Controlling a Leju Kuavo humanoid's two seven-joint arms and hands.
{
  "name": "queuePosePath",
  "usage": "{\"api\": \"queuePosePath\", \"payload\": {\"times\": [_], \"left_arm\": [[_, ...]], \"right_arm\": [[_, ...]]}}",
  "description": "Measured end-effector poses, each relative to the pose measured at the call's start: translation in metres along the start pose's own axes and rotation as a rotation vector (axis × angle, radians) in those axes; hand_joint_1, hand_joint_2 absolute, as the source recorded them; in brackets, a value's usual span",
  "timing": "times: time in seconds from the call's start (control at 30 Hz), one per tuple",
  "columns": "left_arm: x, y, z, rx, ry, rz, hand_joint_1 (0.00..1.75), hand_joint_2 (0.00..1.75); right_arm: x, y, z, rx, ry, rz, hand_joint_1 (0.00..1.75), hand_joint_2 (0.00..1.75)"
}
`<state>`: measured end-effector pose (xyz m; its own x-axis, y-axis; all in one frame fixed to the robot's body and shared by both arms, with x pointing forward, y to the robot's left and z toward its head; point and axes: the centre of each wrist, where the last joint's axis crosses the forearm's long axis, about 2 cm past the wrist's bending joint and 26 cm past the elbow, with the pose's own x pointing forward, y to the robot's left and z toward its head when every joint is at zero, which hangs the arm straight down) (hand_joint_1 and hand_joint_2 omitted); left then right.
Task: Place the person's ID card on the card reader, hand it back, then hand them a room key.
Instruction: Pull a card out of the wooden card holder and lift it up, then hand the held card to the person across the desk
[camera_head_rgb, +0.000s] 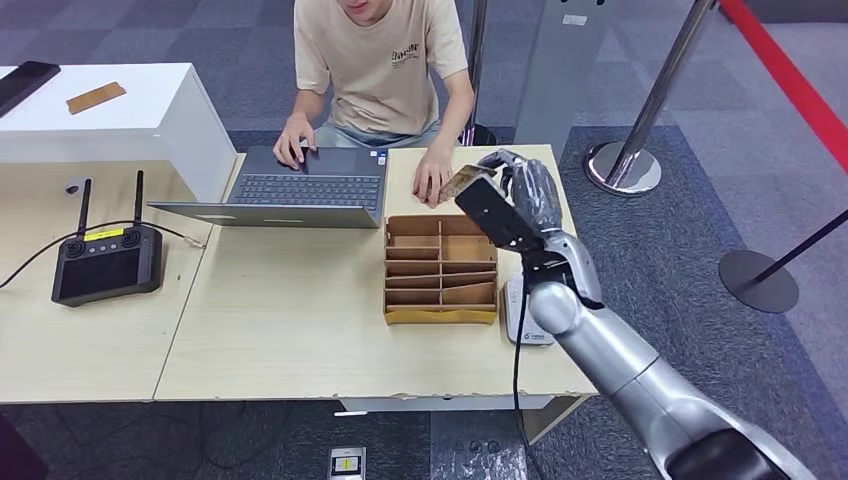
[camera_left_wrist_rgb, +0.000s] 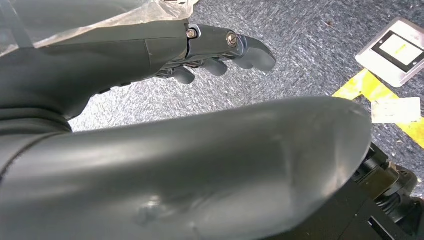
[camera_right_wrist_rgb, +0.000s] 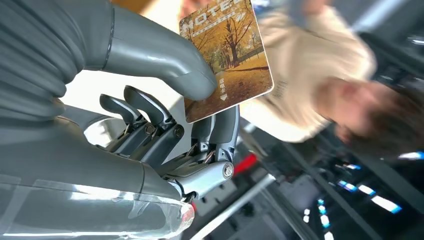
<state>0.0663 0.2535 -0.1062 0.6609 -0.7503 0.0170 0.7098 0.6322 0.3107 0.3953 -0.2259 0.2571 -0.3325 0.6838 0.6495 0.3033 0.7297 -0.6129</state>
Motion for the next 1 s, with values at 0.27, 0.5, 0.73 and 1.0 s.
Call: {"api": "queuePosePath", "payload": {"times": [0.27, 0.5, 0.73, 1.0], "left_arm": [[0.000, 0.001, 0.000, 0.005, -0.020, -0.023, 0.00, 0.00], [0.000, 0.003, -0.001, 0.012, -0.044, -0.037, 0.00, 0.00], [0.000, 0.004, -0.001, 0.018, -0.058, -0.026, 0.00, 0.00], [-0.006, 0.010, -0.002, 0.134, -0.087, 0.009, 0.00, 0.00]], "right_arm": [[0.042, -0.056, -0.051, -0.053, -0.103, -0.055, 1.75, 1.75], [0.047, -0.074, -0.091, -0.106, -0.082, 0.055, 1.75, 1.75], [0.033, -0.064, -0.109, -0.298, -0.171, 0.595, 1.75, 1.75], [0.017, -0.039, -0.098, -0.245, -0.378, 1.069, 1.75, 1.75]]}}
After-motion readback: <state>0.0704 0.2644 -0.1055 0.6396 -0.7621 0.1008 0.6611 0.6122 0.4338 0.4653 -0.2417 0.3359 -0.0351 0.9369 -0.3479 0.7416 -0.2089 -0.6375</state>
